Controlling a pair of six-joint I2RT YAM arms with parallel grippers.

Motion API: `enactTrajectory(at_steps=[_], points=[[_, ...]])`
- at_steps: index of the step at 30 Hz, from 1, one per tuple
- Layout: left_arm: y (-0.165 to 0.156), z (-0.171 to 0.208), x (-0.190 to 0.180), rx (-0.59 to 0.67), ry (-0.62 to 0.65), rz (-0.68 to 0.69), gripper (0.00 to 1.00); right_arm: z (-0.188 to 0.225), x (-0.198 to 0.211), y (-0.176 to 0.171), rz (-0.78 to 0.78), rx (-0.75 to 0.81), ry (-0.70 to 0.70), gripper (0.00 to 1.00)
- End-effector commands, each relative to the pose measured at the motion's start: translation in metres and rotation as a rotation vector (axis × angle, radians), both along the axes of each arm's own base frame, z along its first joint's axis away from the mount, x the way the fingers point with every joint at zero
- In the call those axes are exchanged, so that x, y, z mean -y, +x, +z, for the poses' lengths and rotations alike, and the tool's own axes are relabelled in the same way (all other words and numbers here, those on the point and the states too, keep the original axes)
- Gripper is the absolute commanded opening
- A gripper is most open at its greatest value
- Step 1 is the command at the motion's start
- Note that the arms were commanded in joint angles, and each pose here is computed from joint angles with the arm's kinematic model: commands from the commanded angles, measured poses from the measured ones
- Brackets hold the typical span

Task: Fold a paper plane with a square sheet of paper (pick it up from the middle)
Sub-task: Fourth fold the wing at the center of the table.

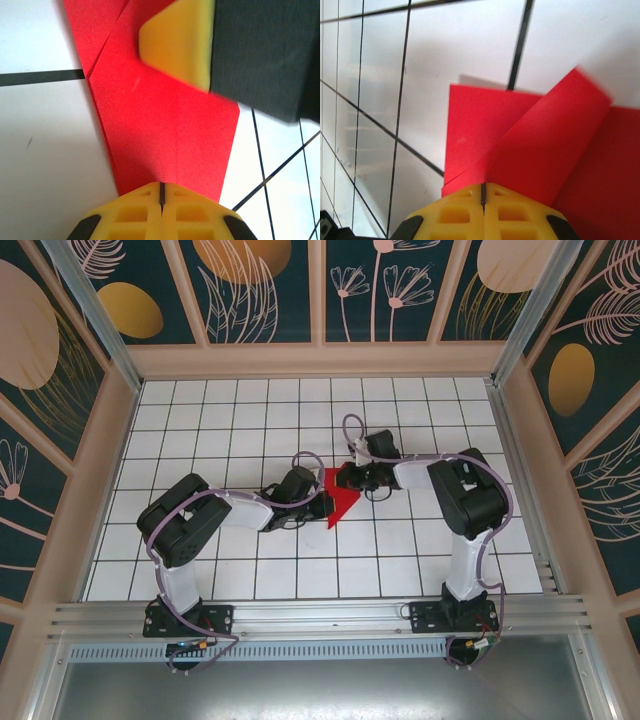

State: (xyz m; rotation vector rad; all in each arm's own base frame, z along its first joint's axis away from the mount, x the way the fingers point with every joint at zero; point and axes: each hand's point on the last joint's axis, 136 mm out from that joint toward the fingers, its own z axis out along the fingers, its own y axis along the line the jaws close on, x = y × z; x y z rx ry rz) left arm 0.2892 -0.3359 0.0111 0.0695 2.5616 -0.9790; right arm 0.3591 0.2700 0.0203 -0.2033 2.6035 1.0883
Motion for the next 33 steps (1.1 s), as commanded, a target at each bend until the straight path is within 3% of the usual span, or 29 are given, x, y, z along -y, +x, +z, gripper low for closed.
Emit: enactTrajectory(at_steps=[1, 6, 14, 18, 25, 33], points=[[-0.063, -0.091, -0.076, -0.258, 0.348, 0.01, 0.0, -0.009, 0.029, 0.042, -0.118, 0.04, -0.045, 0.03], [-0.065, -0.088, -0.076, -0.26, 0.329, 0.017, 0.0, -0.012, 0.054, 0.069, -0.222, -0.026, -0.017, 0.03], [-0.06, -0.082, -0.069, -0.243, 0.304, 0.012, 0.0, 0.02, 0.076, 0.097, -0.295, 0.028, -0.025, 0.02], [-0.053, -0.079, -0.063, -0.227, 0.293, 0.013, 0.0, 0.051, 0.07, 0.07, -0.279, 0.065, 0.038, 0.02], [-0.045, -0.071, -0.056, -0.194, 0.27, 0.012, 0.0, 0.043, 0.02, -0.003, -0.143, -0.017, 0.083, 0.02], [-0.038, -0.058, -0.05, -0.152, 0.23, 0.022, 0.0, 0.013, -0.004, -0.02, -0.09, -0.097, 0.054, 0.0]])
